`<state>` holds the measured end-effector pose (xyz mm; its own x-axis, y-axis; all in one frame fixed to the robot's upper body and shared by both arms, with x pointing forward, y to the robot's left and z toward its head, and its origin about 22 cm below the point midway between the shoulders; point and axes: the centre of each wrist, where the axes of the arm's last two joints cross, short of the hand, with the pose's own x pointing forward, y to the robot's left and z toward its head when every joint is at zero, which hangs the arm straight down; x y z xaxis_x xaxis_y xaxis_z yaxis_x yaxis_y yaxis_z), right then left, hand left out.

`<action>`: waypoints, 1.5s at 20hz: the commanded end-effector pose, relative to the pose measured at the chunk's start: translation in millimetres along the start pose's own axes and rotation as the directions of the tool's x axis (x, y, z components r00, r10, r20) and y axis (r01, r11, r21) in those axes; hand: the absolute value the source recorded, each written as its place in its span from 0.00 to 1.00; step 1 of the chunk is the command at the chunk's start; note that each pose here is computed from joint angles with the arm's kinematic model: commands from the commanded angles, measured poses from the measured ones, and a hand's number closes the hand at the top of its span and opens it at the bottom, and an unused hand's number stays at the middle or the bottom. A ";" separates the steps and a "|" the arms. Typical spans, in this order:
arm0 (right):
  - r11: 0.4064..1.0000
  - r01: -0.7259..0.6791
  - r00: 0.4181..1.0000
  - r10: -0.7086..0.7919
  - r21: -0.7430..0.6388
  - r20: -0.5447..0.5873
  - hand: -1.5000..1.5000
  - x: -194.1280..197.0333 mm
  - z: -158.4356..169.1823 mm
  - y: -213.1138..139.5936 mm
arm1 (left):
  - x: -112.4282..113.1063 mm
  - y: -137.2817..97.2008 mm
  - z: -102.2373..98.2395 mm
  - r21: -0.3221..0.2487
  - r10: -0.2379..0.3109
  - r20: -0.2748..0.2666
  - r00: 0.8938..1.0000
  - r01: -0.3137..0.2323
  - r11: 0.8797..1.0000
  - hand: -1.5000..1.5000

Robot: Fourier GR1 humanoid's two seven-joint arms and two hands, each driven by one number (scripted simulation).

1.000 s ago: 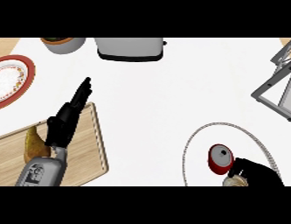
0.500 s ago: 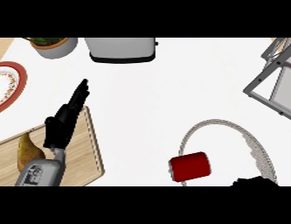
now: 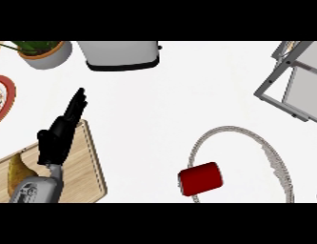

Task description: Pick the cupcake from the placemat and place it in the tiered shelf

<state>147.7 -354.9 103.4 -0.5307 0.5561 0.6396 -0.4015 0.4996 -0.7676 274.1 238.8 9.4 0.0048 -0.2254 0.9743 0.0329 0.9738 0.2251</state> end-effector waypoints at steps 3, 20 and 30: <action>0.974 -0.031 0.995 0.051 -0.225 0.085 1.00 -16.7 51.7 -102.4 | 0.2 -9.3 3.1 -0.013 0.016 0.002 1.000 -0.016 1.000 0.50; 0.853 -0.025 1.000 0.020 -0.522 -0.014 1.00 -6.4 146.7 -270.3 | 20.3 -31.8 -20.2 -0.100 0.006 0.042 0.999 -0.002 0.995 0.50; 0.800 -0.058 0.998 0.050 -0.598 -0.029 1.00 -7.1 117.0 -301.2 | 7.9 -22.5 -13.7 -0.105 -0.008 0.041 0.999 0.013 0.994 0.50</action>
<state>173.4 -590.2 312.9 -0.4395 0.6627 0.6063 0.2373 0.7367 -0.6332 289.0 214.5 16.6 -0.0393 -0.2311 0.9721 0.1283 0.9637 0.2342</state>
